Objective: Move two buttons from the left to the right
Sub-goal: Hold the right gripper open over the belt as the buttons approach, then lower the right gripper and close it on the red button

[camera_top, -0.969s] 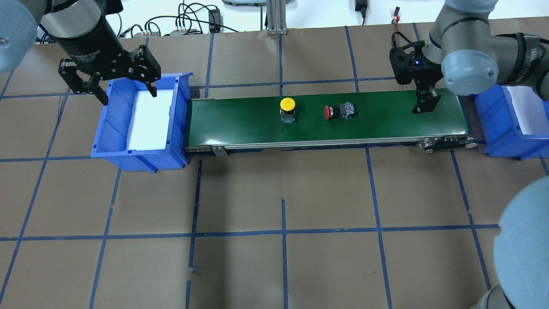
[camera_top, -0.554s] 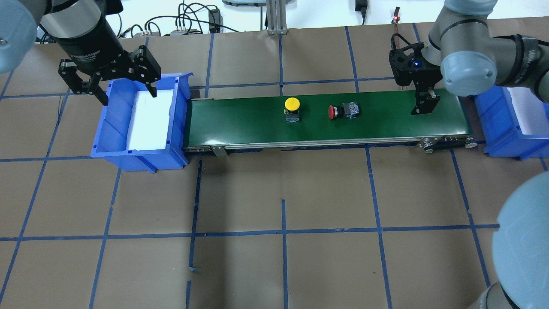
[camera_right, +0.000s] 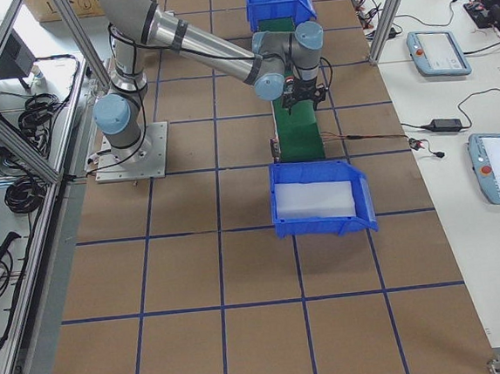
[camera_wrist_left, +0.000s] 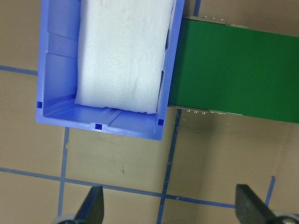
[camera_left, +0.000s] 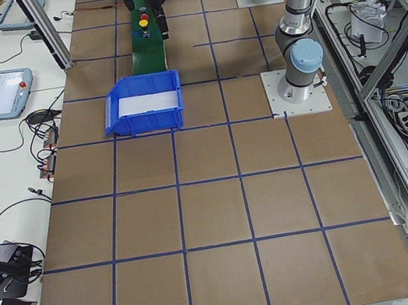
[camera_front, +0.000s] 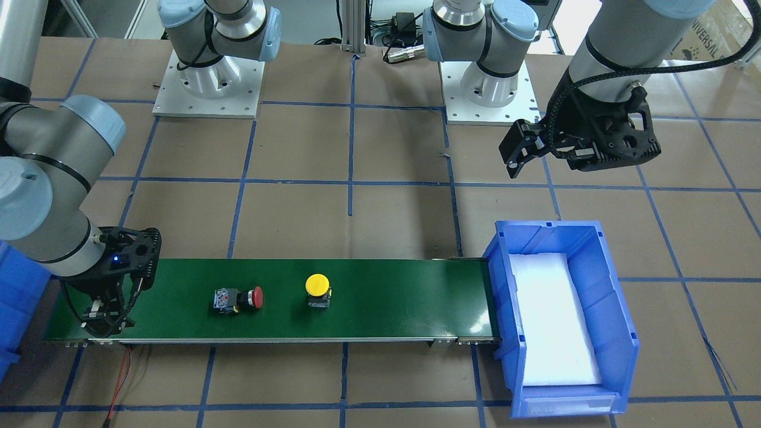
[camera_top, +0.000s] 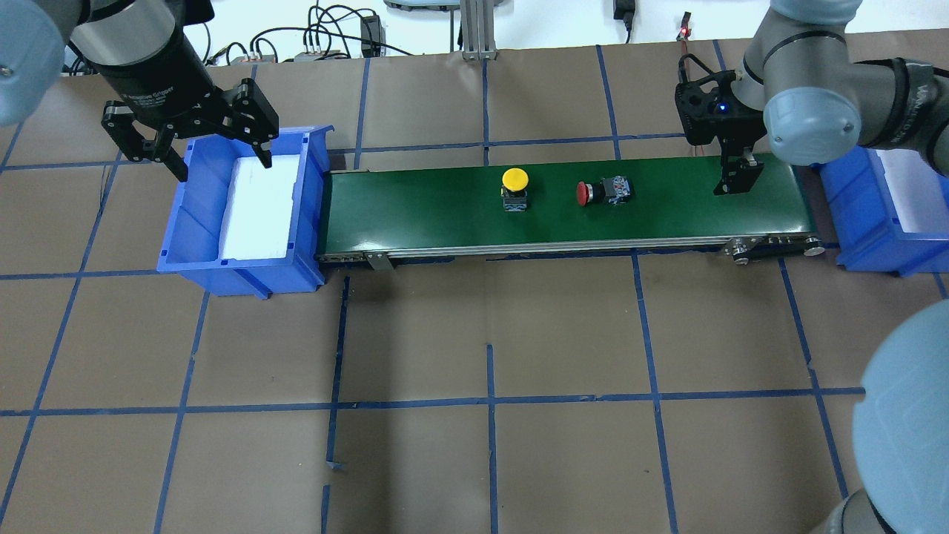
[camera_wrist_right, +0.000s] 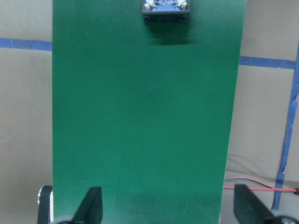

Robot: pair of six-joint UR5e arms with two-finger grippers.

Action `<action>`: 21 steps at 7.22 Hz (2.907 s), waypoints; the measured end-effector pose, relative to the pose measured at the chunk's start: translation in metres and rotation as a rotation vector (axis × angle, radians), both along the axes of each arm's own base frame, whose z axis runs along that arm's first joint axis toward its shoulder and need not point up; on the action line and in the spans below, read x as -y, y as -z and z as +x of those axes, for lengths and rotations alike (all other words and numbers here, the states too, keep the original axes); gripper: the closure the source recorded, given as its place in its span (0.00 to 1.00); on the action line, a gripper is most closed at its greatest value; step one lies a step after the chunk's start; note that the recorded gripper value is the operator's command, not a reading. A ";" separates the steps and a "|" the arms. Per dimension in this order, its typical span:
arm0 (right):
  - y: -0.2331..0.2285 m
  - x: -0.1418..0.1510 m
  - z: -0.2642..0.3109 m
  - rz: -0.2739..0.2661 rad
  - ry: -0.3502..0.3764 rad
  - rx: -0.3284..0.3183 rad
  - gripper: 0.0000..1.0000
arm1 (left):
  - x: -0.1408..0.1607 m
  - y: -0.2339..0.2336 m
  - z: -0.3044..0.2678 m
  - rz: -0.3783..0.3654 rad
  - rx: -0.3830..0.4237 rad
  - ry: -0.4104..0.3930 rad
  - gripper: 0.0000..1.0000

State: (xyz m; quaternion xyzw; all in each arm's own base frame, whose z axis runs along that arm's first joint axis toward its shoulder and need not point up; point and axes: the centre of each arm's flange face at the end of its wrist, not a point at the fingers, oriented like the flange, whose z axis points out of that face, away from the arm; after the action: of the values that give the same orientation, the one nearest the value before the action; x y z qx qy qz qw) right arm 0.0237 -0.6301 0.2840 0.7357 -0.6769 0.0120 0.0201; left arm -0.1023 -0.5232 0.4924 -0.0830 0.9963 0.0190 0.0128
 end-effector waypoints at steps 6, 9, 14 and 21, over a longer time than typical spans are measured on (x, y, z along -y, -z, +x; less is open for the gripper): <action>0.004 0.001 0.000 0.004 0.001 0.006 0.02 | 0.001 -0.001 -0.001 -0.005 0.000 -0.002 0.00; 0.005 0.001 0.000 0.005 0.002 0.007 0.02 | 0.002 -0.001 0.000 -0.009 0.002 -0.008 0.00; 0.006 -0.003 0.008 0.007 0.023 0.011 0.01 | 0.001 -0.001 0.000 -0.008 0.001 -0.009 0.00; 0.031 -0.013 -0.017 -0.021 0.113 0.017 0.01 | 0.001 0.000 -0.001 -0.007 0.001 -0.007 0.00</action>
State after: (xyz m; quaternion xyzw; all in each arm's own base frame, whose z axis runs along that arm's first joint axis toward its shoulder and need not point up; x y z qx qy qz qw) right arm 0.0072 -0.6173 0.2527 0.6958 -0.7174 0.0241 0.0226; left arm -0.1030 -0.5240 0.4929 -0.0865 0.9960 0.0156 0.0129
